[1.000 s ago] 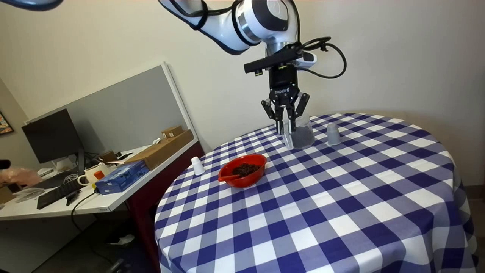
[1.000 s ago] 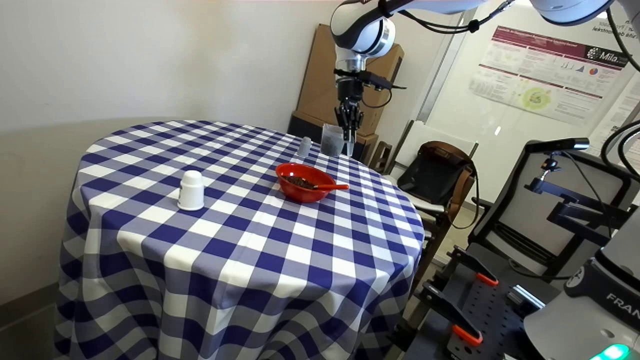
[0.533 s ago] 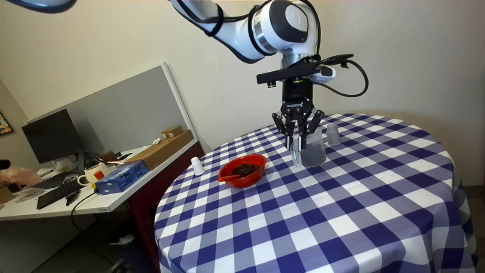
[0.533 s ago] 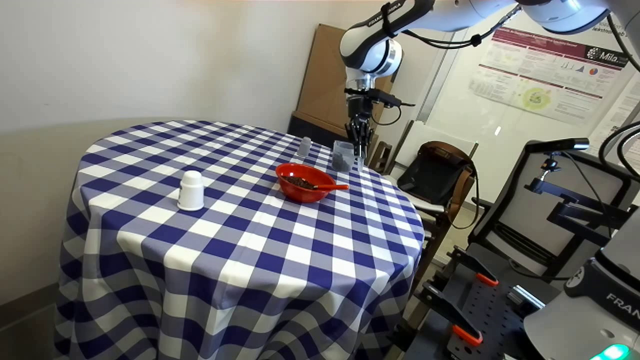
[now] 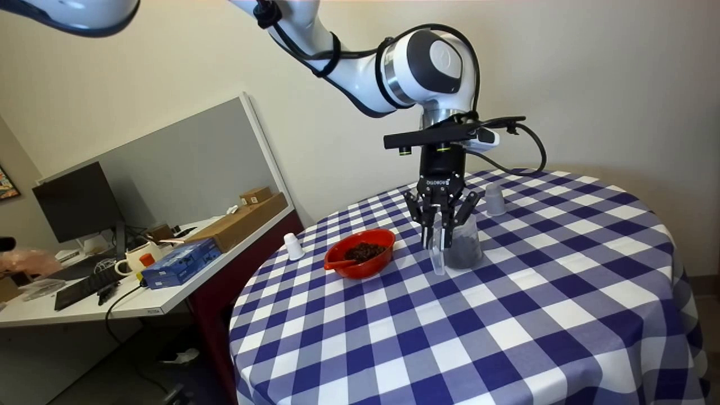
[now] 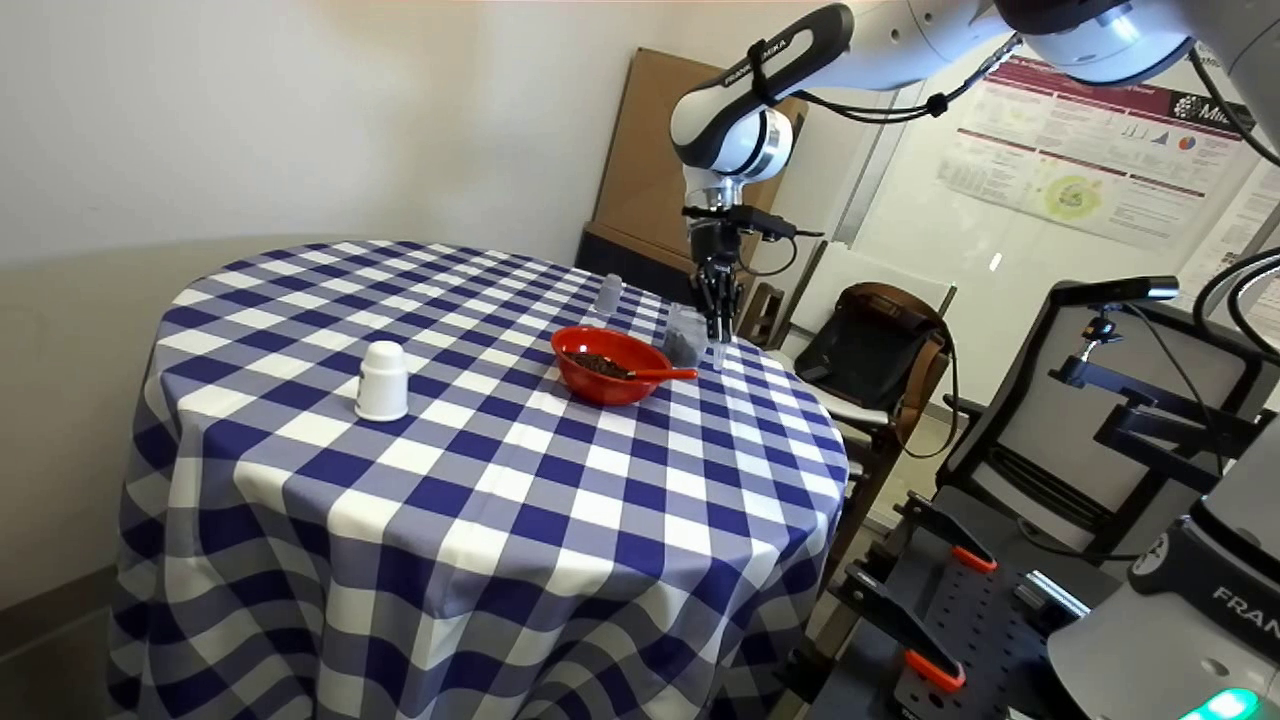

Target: Pick up the jug and pour some of its contents into the bow

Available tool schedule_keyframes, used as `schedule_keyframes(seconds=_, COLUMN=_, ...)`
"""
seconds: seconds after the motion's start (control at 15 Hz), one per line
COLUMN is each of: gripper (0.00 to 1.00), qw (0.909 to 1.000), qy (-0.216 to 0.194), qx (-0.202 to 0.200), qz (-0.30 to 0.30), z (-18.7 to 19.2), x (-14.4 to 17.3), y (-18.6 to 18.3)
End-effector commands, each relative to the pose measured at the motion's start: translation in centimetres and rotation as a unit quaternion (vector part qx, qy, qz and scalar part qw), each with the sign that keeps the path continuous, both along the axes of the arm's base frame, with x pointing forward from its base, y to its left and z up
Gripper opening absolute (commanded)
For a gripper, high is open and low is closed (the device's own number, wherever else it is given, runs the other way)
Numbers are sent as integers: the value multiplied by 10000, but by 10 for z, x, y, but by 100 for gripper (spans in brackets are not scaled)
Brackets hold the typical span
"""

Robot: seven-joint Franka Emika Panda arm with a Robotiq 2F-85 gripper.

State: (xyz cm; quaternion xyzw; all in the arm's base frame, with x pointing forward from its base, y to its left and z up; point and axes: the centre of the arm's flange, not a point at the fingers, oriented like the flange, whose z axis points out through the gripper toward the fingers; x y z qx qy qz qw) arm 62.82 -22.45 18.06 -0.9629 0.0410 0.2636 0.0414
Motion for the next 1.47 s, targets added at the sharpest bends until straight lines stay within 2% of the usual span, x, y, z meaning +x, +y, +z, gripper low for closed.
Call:
schedule_keyframes(seconds=0.0, gripper=54, qw=9999, qy=16, qx=116, qz=49, z=-7, x=2, y=8)
schedule_keyframes(seconds=0.27, gripper=82, qw=9998, qy=-89, qx=139, qz=147, z=8, x=1, y=19)
schedule_keyframes(seconds=0.47, gripper=99, qw=9990, qy=-346, qx=8, qz=267, z=49, x=-5, y=38)
schedule_keyframes(seconds=0.67, gripper=100, qw=9967, qy=-520, qx=-262, qz=568, z=102, x=-16, y=76)
schedule_keyframes(seconds=0.93, gripper=100, qw=9930, qy=-649, qx=-656, qz=730, z=147, x=-36, y=147)
schedule_keyframes(seconds=1.07, gripper=100, qw=9924, qy=-912, qx=-730, qz=398, z=165, x=-56, y=182)
schedule_keyframes(seconds=1.27, gripper=100, qw=9881, qy=-1331, qx=-764, qz=-85, z=184, x=-79, y=214)
schedule_keyframes(seconds=1.33, gripper=100, qw=9918, qy=-1039, qx=-708, qz=237, z=173, x=-34, y=200)
schedule_keyframes(seconds=1.4, gripper=100, qw=9913, qy=-1077, qx=-721, qz=236, z=179, x=-40, y=206)
